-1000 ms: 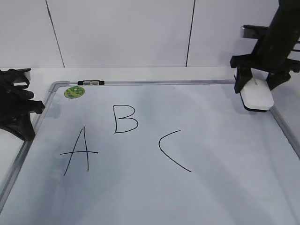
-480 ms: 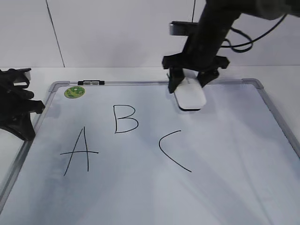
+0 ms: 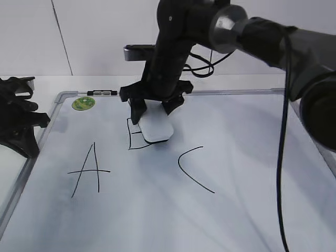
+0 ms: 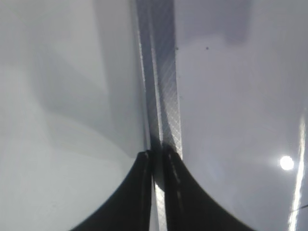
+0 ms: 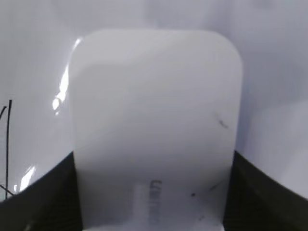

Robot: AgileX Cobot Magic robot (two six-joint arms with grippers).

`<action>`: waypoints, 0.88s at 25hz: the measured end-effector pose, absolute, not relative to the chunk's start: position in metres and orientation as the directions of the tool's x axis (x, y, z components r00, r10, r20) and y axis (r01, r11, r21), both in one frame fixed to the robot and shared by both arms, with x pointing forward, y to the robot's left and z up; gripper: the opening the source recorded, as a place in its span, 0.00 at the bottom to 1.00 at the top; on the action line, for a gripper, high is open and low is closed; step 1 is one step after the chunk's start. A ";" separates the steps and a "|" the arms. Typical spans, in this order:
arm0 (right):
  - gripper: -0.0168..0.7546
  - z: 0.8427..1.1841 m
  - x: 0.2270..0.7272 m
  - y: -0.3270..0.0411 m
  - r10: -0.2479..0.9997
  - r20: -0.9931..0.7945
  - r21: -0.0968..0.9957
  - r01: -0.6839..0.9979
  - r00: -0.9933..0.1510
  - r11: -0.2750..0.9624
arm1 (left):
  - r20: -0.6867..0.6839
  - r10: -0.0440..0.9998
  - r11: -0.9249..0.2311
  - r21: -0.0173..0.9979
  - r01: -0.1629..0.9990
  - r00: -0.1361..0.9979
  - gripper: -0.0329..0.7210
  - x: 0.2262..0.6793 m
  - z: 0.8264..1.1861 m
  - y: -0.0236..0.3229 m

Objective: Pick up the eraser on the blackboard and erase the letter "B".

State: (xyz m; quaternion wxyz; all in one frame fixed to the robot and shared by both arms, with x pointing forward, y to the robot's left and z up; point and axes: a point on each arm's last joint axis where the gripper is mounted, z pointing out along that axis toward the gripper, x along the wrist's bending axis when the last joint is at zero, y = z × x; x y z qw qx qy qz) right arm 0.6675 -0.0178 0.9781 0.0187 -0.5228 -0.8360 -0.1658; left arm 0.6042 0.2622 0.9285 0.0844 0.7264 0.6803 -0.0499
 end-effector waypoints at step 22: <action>0.73 0.929 0.647 0.032 0.801 0.081 0.194 0.797 -0.594 0.572 | -0.186 0.980 -0.064 0.045 0.997 0.071 0.07 0.604 0.928 0.262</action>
